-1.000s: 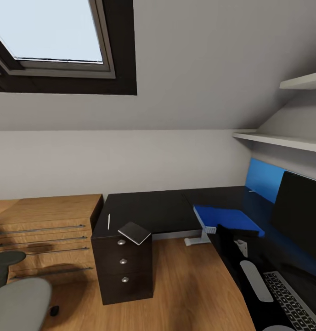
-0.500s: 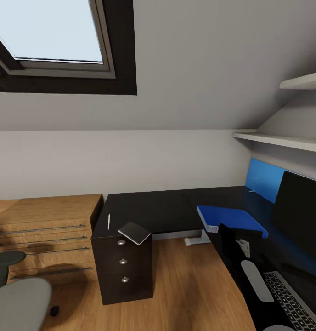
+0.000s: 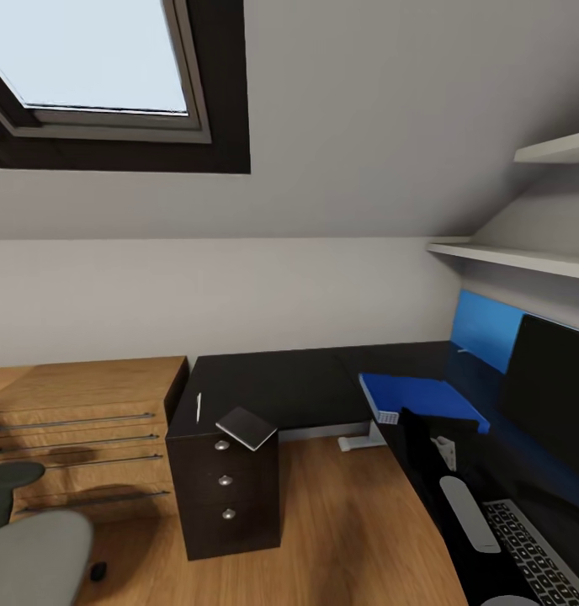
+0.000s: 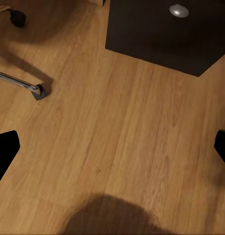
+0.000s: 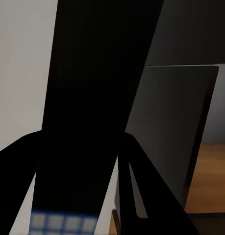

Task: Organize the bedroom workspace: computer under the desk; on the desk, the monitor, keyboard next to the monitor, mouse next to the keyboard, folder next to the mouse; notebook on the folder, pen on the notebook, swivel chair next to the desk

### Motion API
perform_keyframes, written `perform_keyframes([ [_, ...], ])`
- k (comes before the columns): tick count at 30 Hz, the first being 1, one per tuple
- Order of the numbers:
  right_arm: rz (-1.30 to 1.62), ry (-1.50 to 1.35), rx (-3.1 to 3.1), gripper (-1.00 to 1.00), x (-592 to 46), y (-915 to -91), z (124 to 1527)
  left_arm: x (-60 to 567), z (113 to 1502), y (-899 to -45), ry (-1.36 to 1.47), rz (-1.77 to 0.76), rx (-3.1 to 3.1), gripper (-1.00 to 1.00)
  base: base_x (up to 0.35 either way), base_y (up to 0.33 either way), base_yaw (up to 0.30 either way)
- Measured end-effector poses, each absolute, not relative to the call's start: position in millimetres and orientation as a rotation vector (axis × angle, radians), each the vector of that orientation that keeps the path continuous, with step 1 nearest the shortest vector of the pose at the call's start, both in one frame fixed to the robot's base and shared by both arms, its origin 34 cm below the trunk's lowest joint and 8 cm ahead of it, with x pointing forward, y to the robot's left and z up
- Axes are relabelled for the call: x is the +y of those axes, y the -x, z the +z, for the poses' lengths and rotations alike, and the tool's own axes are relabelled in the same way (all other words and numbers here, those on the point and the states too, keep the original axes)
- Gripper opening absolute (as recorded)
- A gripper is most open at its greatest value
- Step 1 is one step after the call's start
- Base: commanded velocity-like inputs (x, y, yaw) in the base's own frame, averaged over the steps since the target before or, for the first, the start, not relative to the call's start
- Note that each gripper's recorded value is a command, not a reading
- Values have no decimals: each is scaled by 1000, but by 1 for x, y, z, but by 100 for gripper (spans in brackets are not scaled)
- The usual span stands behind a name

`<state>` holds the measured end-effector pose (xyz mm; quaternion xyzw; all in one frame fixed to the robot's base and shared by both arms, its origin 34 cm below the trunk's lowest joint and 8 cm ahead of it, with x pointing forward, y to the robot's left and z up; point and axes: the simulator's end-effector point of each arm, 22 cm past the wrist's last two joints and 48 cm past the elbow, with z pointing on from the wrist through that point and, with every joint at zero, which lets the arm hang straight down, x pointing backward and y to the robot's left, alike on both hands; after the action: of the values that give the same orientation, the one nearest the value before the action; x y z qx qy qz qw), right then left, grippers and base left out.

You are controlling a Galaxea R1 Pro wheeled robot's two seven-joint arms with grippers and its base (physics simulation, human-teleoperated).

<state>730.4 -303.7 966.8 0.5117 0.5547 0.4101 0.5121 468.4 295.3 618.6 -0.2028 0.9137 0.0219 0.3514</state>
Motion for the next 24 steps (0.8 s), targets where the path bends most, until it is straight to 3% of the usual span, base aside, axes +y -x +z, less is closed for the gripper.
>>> perform_keyframes([
  [13, 980, -1234, 1332, -100, -305, -730, 966, 293, 618, -468, 526, 52, 2367, 100, 68, 0, -7],
  [24, 981, -1234, 1338, -100, -303, -730, 965, 293, 618, -469, 528, 53, 2366, 100, 0, 0, -112],
])
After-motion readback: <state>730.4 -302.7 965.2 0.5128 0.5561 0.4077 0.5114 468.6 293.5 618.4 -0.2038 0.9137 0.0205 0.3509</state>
